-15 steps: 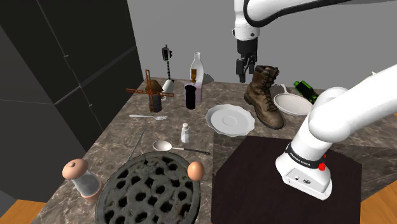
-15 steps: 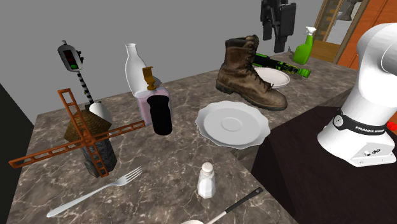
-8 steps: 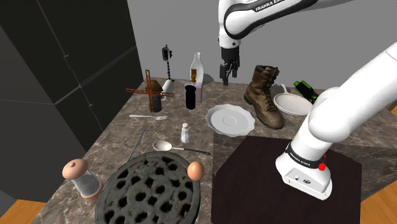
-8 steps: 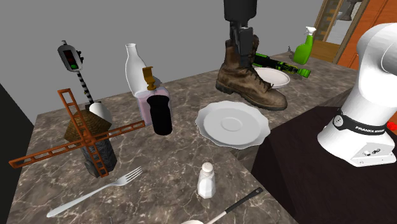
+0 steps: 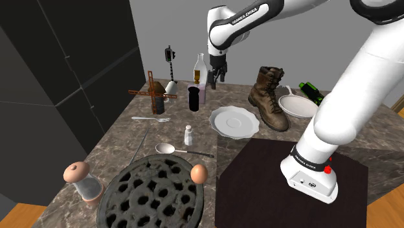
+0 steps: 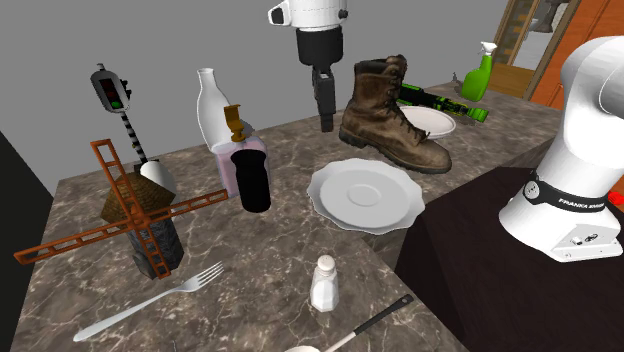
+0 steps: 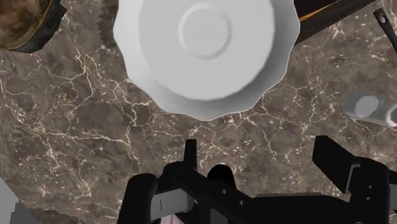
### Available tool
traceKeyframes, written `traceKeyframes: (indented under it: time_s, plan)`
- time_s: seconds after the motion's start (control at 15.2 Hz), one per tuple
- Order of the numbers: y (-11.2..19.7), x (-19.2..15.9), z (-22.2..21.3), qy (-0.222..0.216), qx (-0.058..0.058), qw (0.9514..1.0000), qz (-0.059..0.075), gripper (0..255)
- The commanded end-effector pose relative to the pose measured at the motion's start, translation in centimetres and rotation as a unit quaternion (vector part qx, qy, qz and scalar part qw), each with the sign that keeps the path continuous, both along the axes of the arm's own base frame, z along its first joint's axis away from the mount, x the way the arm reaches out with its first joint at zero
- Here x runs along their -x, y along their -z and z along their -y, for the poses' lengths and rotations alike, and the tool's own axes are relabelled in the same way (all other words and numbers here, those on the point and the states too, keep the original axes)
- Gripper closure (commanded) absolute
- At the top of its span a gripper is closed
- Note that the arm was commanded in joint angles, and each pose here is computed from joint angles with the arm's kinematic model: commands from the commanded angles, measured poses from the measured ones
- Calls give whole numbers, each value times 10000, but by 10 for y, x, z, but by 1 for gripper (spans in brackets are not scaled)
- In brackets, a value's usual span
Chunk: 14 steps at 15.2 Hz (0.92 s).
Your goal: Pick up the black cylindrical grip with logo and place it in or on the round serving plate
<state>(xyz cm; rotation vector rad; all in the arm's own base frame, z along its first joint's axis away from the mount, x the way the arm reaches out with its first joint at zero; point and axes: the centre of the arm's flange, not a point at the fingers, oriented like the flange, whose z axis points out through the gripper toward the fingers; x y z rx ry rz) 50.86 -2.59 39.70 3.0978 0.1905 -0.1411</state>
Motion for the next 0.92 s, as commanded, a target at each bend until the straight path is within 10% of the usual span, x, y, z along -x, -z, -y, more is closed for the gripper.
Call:
traceKeyframes:
  time_s: [0.0, 0.86]
  plan:
    - [13, -22, 0, -42, -35, 10000, 72, 0]
    - [78, -124, -1, -230, -201, 9988, 373, 0]
